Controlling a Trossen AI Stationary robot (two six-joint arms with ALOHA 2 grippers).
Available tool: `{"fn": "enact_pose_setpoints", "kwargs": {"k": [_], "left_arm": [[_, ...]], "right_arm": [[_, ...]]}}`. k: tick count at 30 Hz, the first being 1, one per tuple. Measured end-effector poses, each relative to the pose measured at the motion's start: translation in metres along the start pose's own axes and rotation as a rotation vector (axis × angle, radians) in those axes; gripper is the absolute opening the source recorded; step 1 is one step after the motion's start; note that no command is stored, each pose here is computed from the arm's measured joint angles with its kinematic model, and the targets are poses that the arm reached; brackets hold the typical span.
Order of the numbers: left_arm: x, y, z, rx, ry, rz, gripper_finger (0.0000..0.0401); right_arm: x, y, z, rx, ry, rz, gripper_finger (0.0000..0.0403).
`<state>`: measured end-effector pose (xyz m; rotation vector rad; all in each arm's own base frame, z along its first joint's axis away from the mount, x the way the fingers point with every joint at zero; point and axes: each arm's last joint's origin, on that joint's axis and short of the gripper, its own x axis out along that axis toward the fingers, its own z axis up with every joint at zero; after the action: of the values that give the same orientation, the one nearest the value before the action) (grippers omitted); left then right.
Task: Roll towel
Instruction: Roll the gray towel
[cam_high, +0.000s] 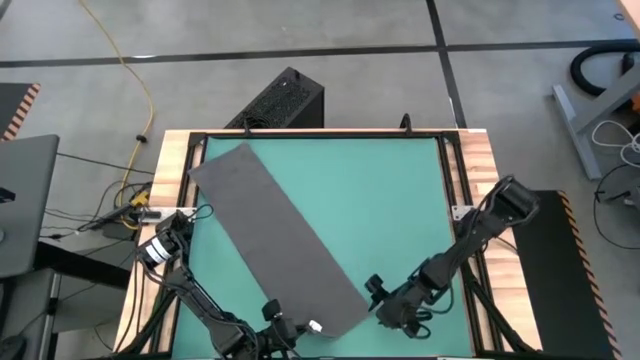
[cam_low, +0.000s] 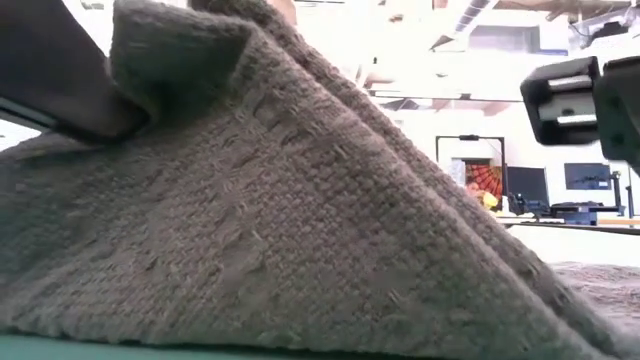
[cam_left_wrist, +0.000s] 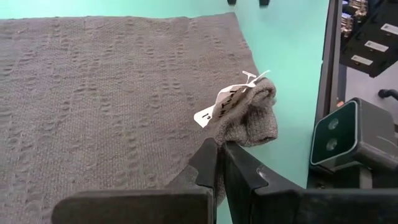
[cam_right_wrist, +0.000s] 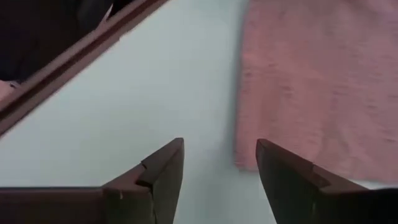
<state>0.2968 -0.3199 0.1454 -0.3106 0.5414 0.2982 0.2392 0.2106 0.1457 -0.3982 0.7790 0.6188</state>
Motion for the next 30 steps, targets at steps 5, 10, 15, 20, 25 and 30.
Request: {"fn": "enact_pose_setpoints", "kwargs": {"k": [5, 10, 15, 20, 25, 30], "left_arm": [[0.000, 0.000, 0.000, -0.001, 0.013, -0.008, 0.0000], [0.000, 0.000, 0.000, -0.005, 0.013, -0.008, 0.0000], [0.000, 0.000, 0.000, -0.001, 0.013, -0.008, 0.0000], [0.000, 0.000, 0.000, -0.001, 0.013, -0.008, 0.0000], [0.000, -0.001, 0.000, -0.004, 0.012, -0.011, 0.0000], [-0.001, -0.001, 0.000, -0.007, 0.011, -0.015, 0.0000]], "right_arm": [[0.009, 0.001, -0.004, -0.001, 0.013, -0.014, 0.0215], [0.007, 0.000, -0.002, -0.006, -0.002, -0.040, 0.0207], [0.007, -0.003, 0.000, -0.038, -0.017, -0.048, 0.0206], [0.014, -0.012, 0.000, -0.032, -0.037, -0.071, 0.0205], [0.033, -0.019, -0.009, 0.016, -0.019, -0.045, 0.0197], [0.035, -0.022, -0.014, 0.084, 0.011, -0.028, 0.0118]]}}
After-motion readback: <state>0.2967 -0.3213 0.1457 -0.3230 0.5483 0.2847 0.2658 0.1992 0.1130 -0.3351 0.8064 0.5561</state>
